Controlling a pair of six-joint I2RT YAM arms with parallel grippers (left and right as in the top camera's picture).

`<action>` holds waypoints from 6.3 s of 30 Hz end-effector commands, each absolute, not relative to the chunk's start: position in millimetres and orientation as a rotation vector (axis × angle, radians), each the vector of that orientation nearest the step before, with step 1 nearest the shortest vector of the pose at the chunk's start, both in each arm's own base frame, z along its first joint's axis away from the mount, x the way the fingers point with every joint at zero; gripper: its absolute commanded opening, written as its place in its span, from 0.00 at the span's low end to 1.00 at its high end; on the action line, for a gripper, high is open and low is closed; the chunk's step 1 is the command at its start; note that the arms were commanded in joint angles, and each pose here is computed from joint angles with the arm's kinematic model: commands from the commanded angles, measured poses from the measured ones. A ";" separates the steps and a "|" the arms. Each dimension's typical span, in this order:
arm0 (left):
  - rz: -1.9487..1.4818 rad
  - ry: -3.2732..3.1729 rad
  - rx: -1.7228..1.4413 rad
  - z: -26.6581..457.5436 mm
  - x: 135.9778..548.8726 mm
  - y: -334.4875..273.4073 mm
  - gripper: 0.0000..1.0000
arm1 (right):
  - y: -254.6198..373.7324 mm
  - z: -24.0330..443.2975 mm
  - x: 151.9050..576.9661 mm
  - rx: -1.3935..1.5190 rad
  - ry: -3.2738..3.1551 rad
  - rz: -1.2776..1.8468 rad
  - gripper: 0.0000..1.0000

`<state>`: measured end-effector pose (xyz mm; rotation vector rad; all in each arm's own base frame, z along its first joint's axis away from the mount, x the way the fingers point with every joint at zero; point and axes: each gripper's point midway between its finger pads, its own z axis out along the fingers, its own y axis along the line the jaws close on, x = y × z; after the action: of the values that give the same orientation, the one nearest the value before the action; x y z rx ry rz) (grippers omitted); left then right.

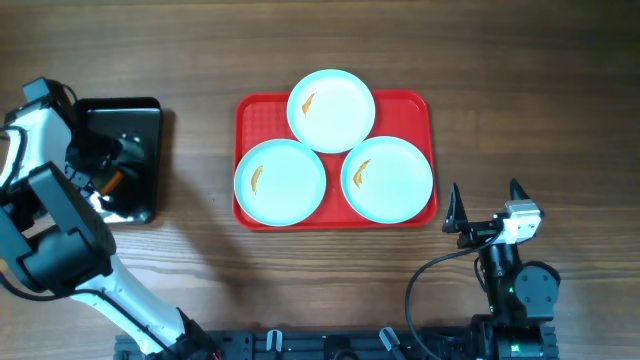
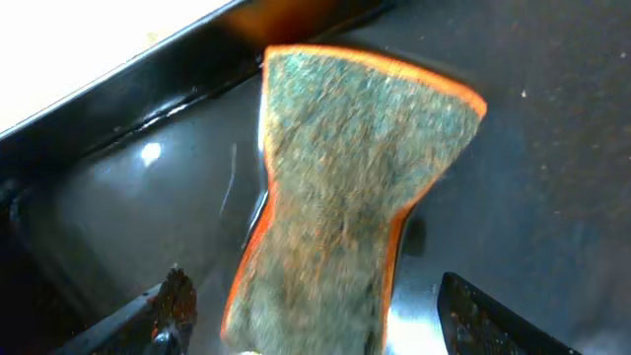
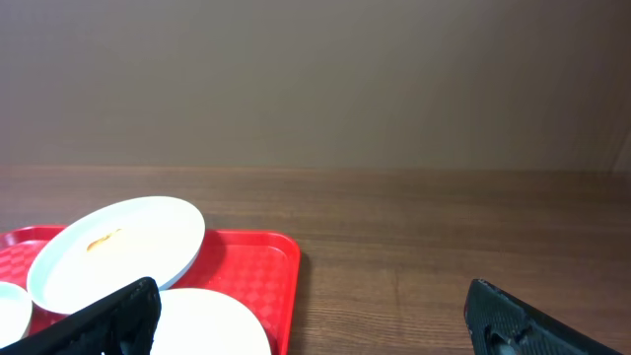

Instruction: Clean dirty plates on tray and stack at the side

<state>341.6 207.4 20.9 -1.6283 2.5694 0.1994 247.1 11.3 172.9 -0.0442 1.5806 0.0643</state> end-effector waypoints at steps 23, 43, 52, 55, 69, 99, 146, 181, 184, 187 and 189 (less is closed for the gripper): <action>0.086 2.674 -1.431 -10.3 345.8 195.2 0.74 | 8.6 174.1 247.0 -0.043 1.574 0.044 1.00; 0.062 2.704 -1.451 -23.4 334.2 185.8 0.04 | 8.6 174.1 247.0 -0.043 1.574 0.044 1.00; 0.083 2.643 -1.414 -21.5 348.3 196.2 1.00 | 8.6 174.1 247.0 -0.043 1.574 0.044 1.00; 0.140 2.598 -1.399 -19.3 354.5 207.3 1.00 | 8.6 174.1 247.0 -0.043 1.574 0.044 0.99; 0.057 2.636 -1.415 -21.7 351.0 194.4 1.00 | 8.6 174.1 247.0 -0.043 1.574 0.044 1.00; 0.185 2.547 -1.345 -15.1 366.5 220.2 0.04 | 8.6 174.1 247.0 -0.043 1.574 0.043 1.00; 0.055 2.729 -1.415 -23.6 333.2 185.0 0.88 | 8.6 174.1 247.0 -0.043 1.574 0.044 1.00; -0.560 2.212 -0.896 201.4 418.1 152.4 0.04 | 8.6 174.1 247.0 -0.043 1.574 0.044 1.00; -0.447 2.271 -0.985 167.5 412.1 164.7 0.04 | 8.6 174.1 247.0 -0.043 1.574 0.044 1.00; -0.437 2.405 -1.175 86.3 401.2 171.4 0.04 | 8.6 174.1 247.0 -0.043 1.574 0.044 1.00; -0.643 2.455 -1.206 58.2 401.5 151.6 0.04 | 8.6 174.1 247.0 -0.043 1.574 0.044 1.00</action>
<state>414.4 167.9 116.0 -1.0948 2.3504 -0.4841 247.1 11.3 172.9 -0.0442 1.5806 0.0649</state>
